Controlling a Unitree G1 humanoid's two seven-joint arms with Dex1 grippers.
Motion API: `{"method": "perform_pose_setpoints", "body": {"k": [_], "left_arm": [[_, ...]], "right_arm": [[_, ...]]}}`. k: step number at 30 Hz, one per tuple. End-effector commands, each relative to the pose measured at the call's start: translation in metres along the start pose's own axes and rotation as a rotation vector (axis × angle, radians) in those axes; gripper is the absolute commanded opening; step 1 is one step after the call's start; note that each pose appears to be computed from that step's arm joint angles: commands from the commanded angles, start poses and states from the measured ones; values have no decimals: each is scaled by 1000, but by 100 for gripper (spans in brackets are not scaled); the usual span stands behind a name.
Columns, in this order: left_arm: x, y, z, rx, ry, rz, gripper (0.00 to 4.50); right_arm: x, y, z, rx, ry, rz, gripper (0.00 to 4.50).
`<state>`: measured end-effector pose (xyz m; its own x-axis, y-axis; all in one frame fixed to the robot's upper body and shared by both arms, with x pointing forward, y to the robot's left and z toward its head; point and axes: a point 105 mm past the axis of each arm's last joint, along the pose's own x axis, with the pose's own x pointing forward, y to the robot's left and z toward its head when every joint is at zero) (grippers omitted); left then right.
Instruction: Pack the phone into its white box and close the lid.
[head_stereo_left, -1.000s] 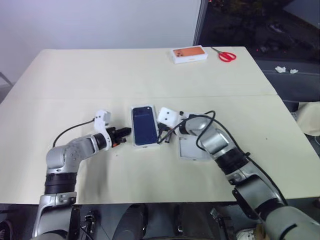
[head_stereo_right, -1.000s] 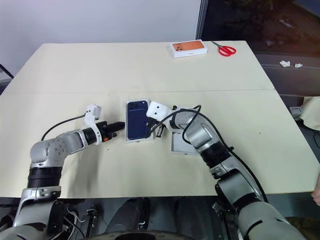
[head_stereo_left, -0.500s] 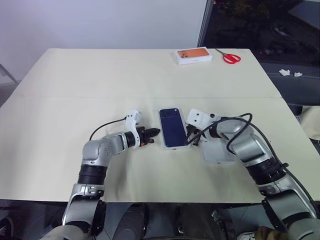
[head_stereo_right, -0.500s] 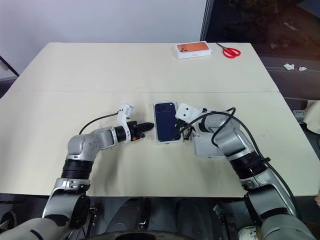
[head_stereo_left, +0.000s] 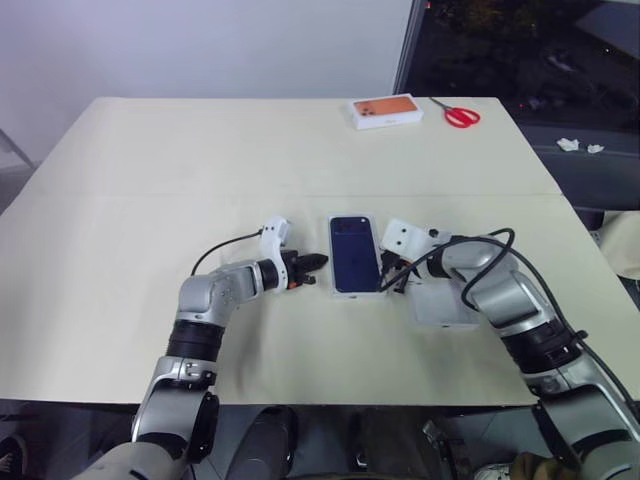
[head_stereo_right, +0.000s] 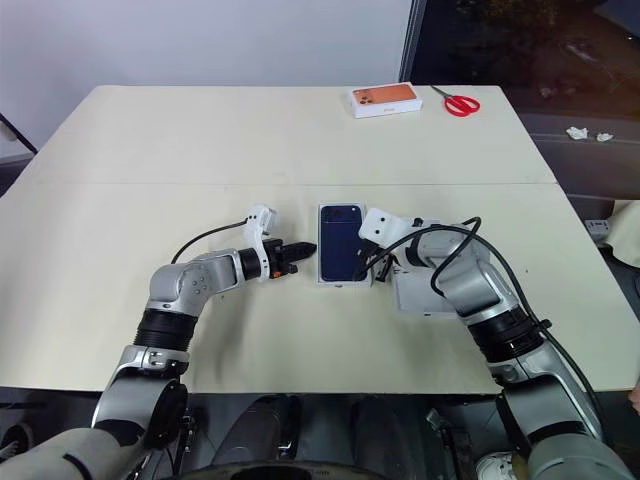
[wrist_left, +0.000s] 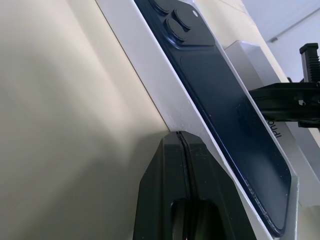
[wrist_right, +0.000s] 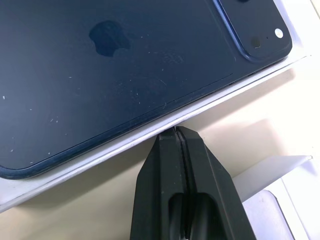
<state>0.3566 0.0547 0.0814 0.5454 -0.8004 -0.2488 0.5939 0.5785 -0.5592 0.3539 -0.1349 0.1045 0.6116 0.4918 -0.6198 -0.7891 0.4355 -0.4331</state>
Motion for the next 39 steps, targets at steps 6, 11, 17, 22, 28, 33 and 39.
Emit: {"method": "perform_pose_setpoints", "body": {"k": [6, 11, 17, 22, 28, 33, 39], "left_arm": [[-8, 0, 2, 24, -6, -7, 2], [-32, 24, 14, 37, -44, 80, 2], [-59, 40, 28, 101, -79, 137, 2], [-87, 36, 42, 196, -130, 110, 55], [-125, 27, 54, 289, -177, 38, 325], [-155, 16, 56, 346, -176, -30, 450], [-167, 14, 56, 469, -191, -20, 450]], "right_arm": [[1, 4, 11, -56, -23, 36, 0], [-7, 1, 10, -58, -14, 45, 0], [-23, -11, 8, -32, -1, 25, 0], [-39, -20, 29, 154, -134, 20, 26], [-52, -18, 14, 182, -88, 5, 272], [-61, -29, 21, 349, -76, -90, 448], [-64, -15, 11, 620, 34, -109, 448]]}}
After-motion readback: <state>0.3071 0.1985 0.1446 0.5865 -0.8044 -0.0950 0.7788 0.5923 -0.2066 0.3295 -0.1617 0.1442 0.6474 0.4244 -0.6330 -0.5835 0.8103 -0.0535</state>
